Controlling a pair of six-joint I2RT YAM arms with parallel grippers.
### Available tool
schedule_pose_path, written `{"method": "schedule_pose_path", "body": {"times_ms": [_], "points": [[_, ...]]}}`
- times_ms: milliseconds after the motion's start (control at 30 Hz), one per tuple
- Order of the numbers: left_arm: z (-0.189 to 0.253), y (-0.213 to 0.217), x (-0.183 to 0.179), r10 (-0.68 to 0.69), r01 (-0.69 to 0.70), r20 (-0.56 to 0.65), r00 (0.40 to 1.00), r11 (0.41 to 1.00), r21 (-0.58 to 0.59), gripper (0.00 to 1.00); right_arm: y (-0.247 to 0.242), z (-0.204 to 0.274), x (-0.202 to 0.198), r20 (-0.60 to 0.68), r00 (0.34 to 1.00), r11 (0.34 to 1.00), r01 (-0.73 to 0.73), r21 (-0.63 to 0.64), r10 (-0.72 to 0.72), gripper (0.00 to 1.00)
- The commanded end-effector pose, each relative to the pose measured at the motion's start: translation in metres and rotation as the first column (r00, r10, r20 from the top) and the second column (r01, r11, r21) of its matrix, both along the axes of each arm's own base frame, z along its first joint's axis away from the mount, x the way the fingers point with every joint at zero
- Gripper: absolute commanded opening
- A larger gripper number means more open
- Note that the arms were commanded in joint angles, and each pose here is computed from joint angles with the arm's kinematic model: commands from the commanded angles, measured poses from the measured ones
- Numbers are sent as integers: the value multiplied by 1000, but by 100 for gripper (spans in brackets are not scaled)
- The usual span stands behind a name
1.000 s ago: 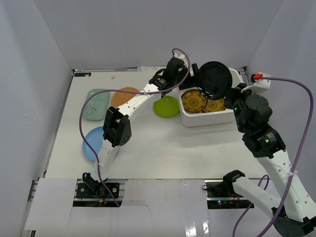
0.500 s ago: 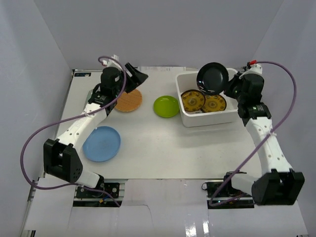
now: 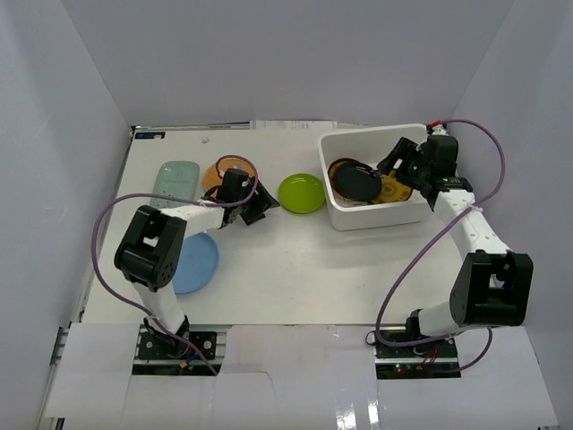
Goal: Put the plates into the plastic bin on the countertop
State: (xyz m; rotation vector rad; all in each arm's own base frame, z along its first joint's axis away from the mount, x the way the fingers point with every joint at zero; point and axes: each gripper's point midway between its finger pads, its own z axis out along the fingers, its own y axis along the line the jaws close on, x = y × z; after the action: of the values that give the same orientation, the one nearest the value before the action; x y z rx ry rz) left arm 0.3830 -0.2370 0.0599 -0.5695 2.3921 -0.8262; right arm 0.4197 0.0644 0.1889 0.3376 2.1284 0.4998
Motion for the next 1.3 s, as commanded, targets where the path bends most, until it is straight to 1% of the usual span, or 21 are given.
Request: {"method": "schedule_pose_path", "body": {"times_ms": [0,100,167,200,267,300,333,367,467,600,733,767,833,867,967,1000,1067,1100,1133,1167,1267], "points": [[10,-24,28,7,-4,56,998,998,-63,72,2,47,-1,140,990,1000,-21,6,20,80],[-1,-36,37,15,-11,49,999,997,-79,67,13,72,-23,207,975,996,-82,17,77,80],[-6,-44,40,16,-12,47,999,997,-79,61,25,76,-46,252,961,992,-123,26,112,79],[-11,-49,44,21,-18,43,999,997,-73,54,41,87,-62,294,943,984,-171,39,153,78],[-16,-53,48,35,-32,41,999,998,-58,42,74,69,-88,285,932,964,-256,78,224,77],[-24,-52,49,50,-49,31,998,998,-40,32,86,68,-98,300,920,953,-290,87,253,76],[-25,-53,53,75,-74,38,996,997,-29,29,100,75,-110,341,898,940,-327,96,278,76],[-31,-50,56,107,-107,42,993,994,-5,19,124,64,-132,326,883,914,-390,110,338,76],[-39,-43,55,135,-137,39,990,990,26,0,163,51,-168,310,845,864,-490,116,437,75],[-23,-26,44,165,-169,87,982,985,37,0,185,52,-200,320,805,822,-557,118,500,75],[41,-9,29,163,-171,217,962,985,18,0,200,50,-214,324,792,802,-580,141,517,78],[79,-1,26,181,-186,289,940,982,-11,0,204,47,-215,317,796,805,-577,140,515,78],[113,11,17,175,-189,353,919,982,6,0,211,44,-209,303,812,821,-554,138,498,78],[155,20,9,192,-197,421,886,980,-31,0,214,45,-207,308,825,835,-532,141,474,78],[195,58,-9,250,-286,480,841,958,3,0,224,55,-193,331,850,862,-479,164,410,73],[221,85,-24,302,-357,528,794,934,3,0,227,53,-188,325,860,872,-461,166,393,72],[243,111,-41,351,-422,566,746,907,-6,0,234,66,-180,352,862,873,-448,194,364,67],[262,135,-60,402,-482,600,691,875,-31,0,243,58,-178,334,862,869,-458,189,382,66],[271,146,-69,412,-500,619,668,865,-37,0,256,64,-181,341,841,842,-501,200,420,63],[287,161,-86,433,-521,646,628,851,-64,0,276,42,-188,284,828,821,-542,179,484,64],[305,174,-106,450,-525,669,591,844,-104,0,323,4,-203,185,772,761,-634,138,609,71]]}}
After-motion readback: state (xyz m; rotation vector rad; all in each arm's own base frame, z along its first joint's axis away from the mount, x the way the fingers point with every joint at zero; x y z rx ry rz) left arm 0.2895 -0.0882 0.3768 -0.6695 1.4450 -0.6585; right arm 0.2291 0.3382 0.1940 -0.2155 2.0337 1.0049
